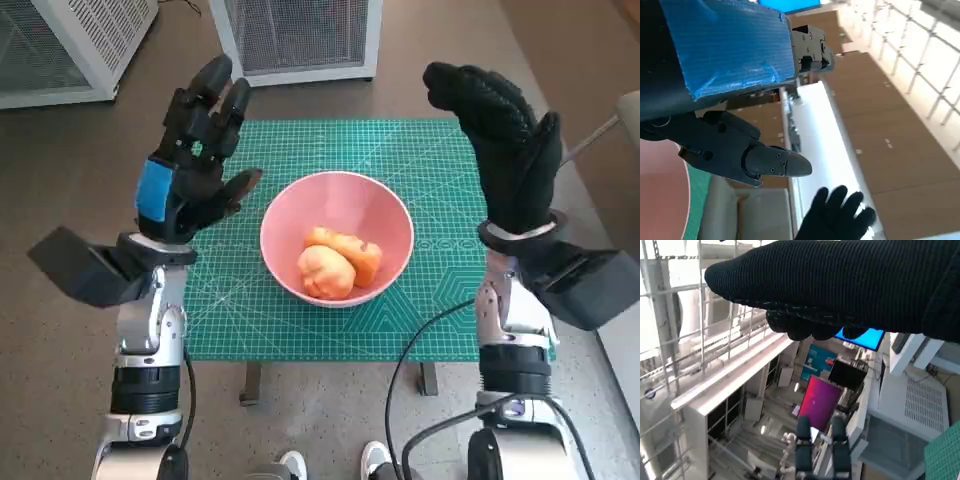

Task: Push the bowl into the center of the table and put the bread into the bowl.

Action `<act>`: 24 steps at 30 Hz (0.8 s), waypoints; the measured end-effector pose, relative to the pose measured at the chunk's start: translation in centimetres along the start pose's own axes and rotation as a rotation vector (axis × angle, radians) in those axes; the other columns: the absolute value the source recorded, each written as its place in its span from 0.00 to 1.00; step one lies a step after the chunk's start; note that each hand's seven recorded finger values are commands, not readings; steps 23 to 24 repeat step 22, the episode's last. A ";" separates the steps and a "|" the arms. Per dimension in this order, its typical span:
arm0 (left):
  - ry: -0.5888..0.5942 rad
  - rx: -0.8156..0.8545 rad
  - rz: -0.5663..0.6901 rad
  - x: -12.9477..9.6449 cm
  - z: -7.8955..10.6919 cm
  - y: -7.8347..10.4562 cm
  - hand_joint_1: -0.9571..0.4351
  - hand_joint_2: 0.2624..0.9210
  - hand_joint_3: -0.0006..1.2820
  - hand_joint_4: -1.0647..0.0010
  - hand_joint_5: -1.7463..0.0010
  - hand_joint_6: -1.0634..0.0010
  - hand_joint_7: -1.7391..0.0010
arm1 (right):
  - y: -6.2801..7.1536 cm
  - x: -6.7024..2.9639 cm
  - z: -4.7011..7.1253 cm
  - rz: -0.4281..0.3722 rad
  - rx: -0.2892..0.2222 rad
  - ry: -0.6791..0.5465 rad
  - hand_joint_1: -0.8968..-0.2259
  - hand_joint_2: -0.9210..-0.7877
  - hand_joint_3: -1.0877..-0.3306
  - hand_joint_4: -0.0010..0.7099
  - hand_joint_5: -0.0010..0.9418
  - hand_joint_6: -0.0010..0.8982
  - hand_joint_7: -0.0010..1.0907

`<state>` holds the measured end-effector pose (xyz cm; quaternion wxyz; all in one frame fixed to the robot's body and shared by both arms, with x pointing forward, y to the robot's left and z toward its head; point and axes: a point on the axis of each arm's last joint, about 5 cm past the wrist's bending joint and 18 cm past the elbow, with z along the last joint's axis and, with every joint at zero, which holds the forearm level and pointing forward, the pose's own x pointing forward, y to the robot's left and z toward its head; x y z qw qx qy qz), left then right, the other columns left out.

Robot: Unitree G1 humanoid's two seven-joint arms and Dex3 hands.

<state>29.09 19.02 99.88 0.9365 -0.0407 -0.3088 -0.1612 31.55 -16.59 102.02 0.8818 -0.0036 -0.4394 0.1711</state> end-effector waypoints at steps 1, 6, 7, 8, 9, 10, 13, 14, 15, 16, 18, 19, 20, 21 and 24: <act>-0.008 0.005 0.003 -0.1 0.0 0.0 0.28 1.00 0.17 0.86 0.99 0.99 0.71 | 0.0 0.02 0.0 -0.001 -0.003 0.001 0.45 0.00 0.48 0.35 0.00 0.00 0.53; -0.037 0.030 0.012 -0.4 0.0 0.1 0.28 1.00 0.18 0.86 0.99 0.98 0.71 | 0.0 0.15 0.2 -0.004 -0.010 0.000 0.44 0.00 0.48 0.35 0.00 0.00 0.53; -0.041 0.034 0.014 -0.5 0.0 0.1 0.27 1.00 0.18 0.86 0.99 0.98 0.71 | 0.0 0.18 0.2 -0.004 -0.010 0.000 0.44 0.00 0.48 0.35 0.00 0.00 0.53; -0.045 0.039 0.015 -0.5 0.0 0.1 0.27 1.00 0.19 0.85 0.99 0.97 0.71 | 0.0 0.20 0.2 -0.004 -0.010 -0.001 0.44 0.00 0.48 0.35 0.00 0.00 0.53; -0.049 0.045 0.017 -0.5 0.0 0.1 0.27 1.00 0.19 0.85 0.99 0.97 0.71 | 0.0 0.23 0.2 -0.004 -0.010 -0.001 0.44 0.00 0.48 0.35 0.00 0.00 0.53; -0.052 0.049 0.018 -0.5 0.0 0.1 0.27 1.00 0.19 0.85 0.99 0.97 0.71 | 0.0 0.25 0.2 -0.004 -0.010 0.000 0.44 0.00 0.48 0.35 0.00 0.00 0.53; -0.058 0.066 0.024 -0.6 -0.1 0.1 0.26 1.00 0.20 0.85 0.99 0.97 0.71 | 0.0 0.30 0.3 -0.001 -0.009 0.005 0.44 0.00 0.48 0.35 0.00 0.00 0.53; -0.059 0.073 0.025 -0.6 -0.1 0.1 0.26 1.00 0.20 0.85 0.99 0.97 0.71 | -0.1 0.32 0.3 -0.001 -0.009 0.006 0.44 0.00 0.48 0.35 0.00 0.00 0.53; -0.060 0.078 0.024 -0.6 -0.2 0.1 0.26 1.00 0.21 0.85 0.99 0.97 0.71 | -0.1 0.34 0.4 0.000 -0.010 0.006 0.44 0.00 0.48 0.35 0.00 0.00 0.53; -0.061 0.083 0.024 -0.6 -0.2 0.1 0.26 1.00 0.21 0.85 0.99 0.96 0.71 | -0.1 0.36 0.4 0.000 -0.011 0.007 0.44 0.00 0.47 0.35 0.00 0.00 0.53; -0.066 0.090 0.024 -0.6 -0.2 0.0 0.26 1.00 0.21 0.85 0.99 0.96 0.72 | -0.2 0.40 0.4 0.002 -0.012 0.009 0.44 0.00 0.47 0.35 0.00 0.00 0.53; -0.068 0.092 0.024 -0.6 -0.1 0.0 0.26 1.00 0.21 0.85 0.99 0.96 0.72 | -0.2 0.42 0.5 0.003 -0.012 0.010 0.44 0.00 0.47 0.35 0.00 0.00 0.53; -0.072 0.094 0.026 -0.6 -0.1 0.0 0.25 1.00 0.22 0.85 0.99 0.96 0.72 | -0.2 0.43 0.5 0.004 -0.012 0.011 0.44 0.00 0.47 0.35 0.00 0.00 0.53; -0.074 0.095 0.026 -0.6 -0.1 0.0 0.25 1.00 0.22 0.85 0.99 0.96 0.72 | -0.2 0.44 0.5 0.004 -0.012 0.011 0.44 0.00 0.47 0.35 0.00 0.00 0.53; -0.077 0.096 0.026 -0.6 -0.1 0.0 0.25 1.00 0.22 0.85 0.99 0.96 0.72 | -0.2 0.46 0.5 0.005 -0.012 0.012 0.44 0.00 0.47 0.35 0.00 0.00 0.53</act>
